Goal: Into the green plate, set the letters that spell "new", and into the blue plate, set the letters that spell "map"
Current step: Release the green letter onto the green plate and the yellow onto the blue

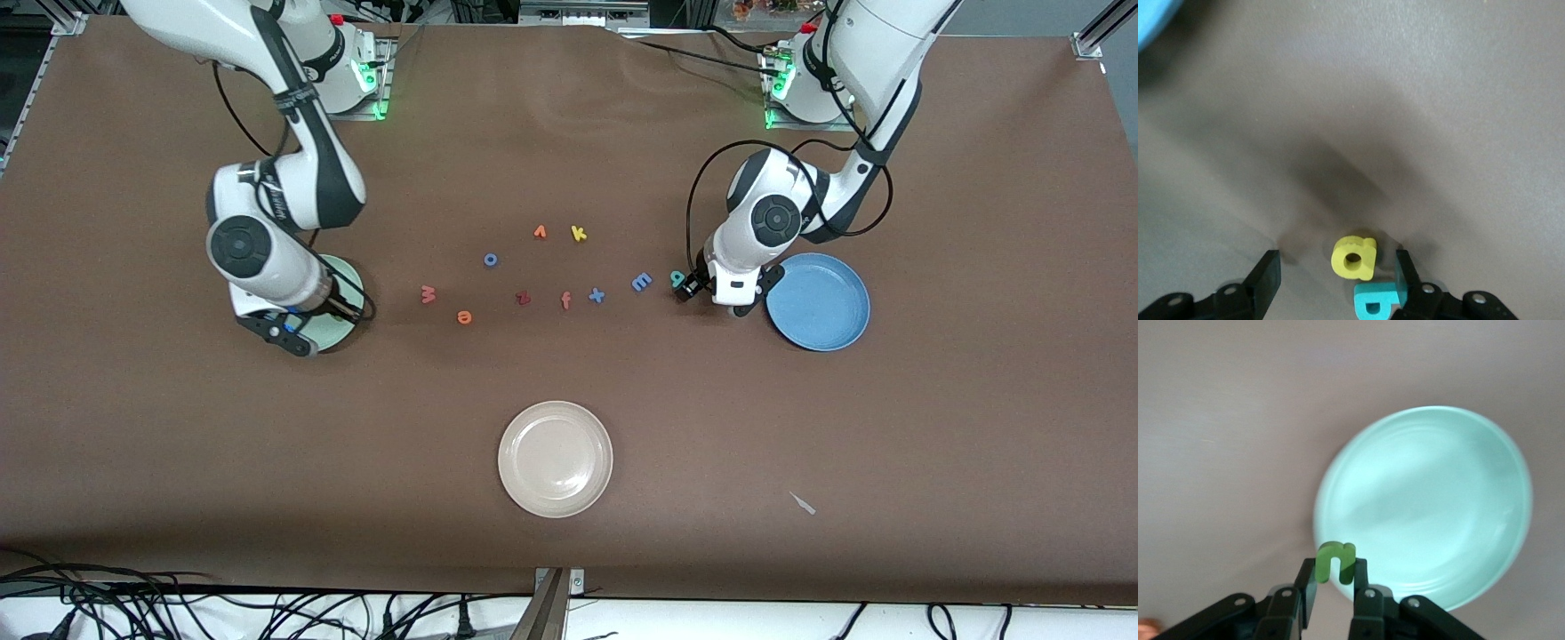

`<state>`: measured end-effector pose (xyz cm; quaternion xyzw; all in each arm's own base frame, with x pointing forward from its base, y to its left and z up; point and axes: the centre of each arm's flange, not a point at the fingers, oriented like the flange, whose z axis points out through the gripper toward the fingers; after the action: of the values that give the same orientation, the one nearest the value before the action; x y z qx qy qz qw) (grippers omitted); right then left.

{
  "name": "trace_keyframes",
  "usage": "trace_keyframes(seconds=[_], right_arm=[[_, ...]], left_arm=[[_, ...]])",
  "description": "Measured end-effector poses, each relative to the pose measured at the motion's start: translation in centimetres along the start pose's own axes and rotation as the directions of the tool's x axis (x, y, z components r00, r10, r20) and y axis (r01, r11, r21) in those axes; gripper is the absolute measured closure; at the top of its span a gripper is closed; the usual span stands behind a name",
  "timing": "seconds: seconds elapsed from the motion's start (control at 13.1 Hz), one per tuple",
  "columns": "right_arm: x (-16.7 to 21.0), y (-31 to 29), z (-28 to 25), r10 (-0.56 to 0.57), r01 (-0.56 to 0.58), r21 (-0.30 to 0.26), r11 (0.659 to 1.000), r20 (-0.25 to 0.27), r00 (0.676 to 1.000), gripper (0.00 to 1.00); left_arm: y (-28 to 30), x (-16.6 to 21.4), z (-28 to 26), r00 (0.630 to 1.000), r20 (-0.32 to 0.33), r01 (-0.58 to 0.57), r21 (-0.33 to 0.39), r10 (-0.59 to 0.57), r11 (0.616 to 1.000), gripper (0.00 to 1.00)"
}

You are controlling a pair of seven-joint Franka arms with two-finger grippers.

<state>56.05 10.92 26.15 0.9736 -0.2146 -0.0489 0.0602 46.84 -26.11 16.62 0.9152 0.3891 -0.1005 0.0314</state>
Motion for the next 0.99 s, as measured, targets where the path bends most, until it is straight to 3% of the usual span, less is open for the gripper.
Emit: trace_keyframes(seconds=[0.15,0.23,0.3,0.53,0.69,0.76,0.84,0.99], right_arm=[[0.4,4.0,3.5,-0.041,0.041,0.004,0.999,-0.025,0.999,0.74],[-0.2,5.1,5.3,-0.05,0.05,0.007,0.999,-0.036,0.998,0.74],[-0.7,5.5,6.2,-0.053,0.054,0.007,0.999,-0.038,0.998,0.67],[-0.9,4.8,5.1,-0.07,0.07,0.004,0.998,-0.022,0.997,0.34],[-2.0,2.5,2.8,-0.133,0.133,-0.006,0.991,0.027,0.991,0.11],[-3.4,0.3,1.6,-0.192,0.192,0.003,0.981,0.032,0.981,0.01],[-5.2,-1.9,0.8,-0.265,0.265,0.013,0.964,0.029,0.964,0.01],[-8.0,-5.0,0.5,-0.438,0.438,0.025,0.899,0.022,0.899,0.0]], left_arm=[[0.1,-0.3,0.1,1.0,0.0,-0.001,0.001,0.001,1.0,0.29],[0.2,-0.3,0.0,1.0,-0.002,-0.002,-0.005,0.002,1.0,0.38],[0.2,-0.3,0.0,1.0,-0.003,-0.002,-0.007,0.002,1.0,0.43],[0.3,-0.3,-0.1,1.0,-0.004,-0.003,-0.009,0.003,1.0,0.5],[0.4,-0.4,-0.3,1.0,-0.006,-0.008,-0.014,0.008,1.0,0.71],[0.4,-0.4,-0.3,1.0,-0.006,-0.008,-0.014,0.008,1.0,0.71],[0.5,-0.4,-0.3,1.0,-0.006,-0.008,-0.014,0.008,1.0,0.72],[0.5,-0.4,-0.3,1.0,-0.007,-0.011,-0.013,0.01,1.0,0.72]])
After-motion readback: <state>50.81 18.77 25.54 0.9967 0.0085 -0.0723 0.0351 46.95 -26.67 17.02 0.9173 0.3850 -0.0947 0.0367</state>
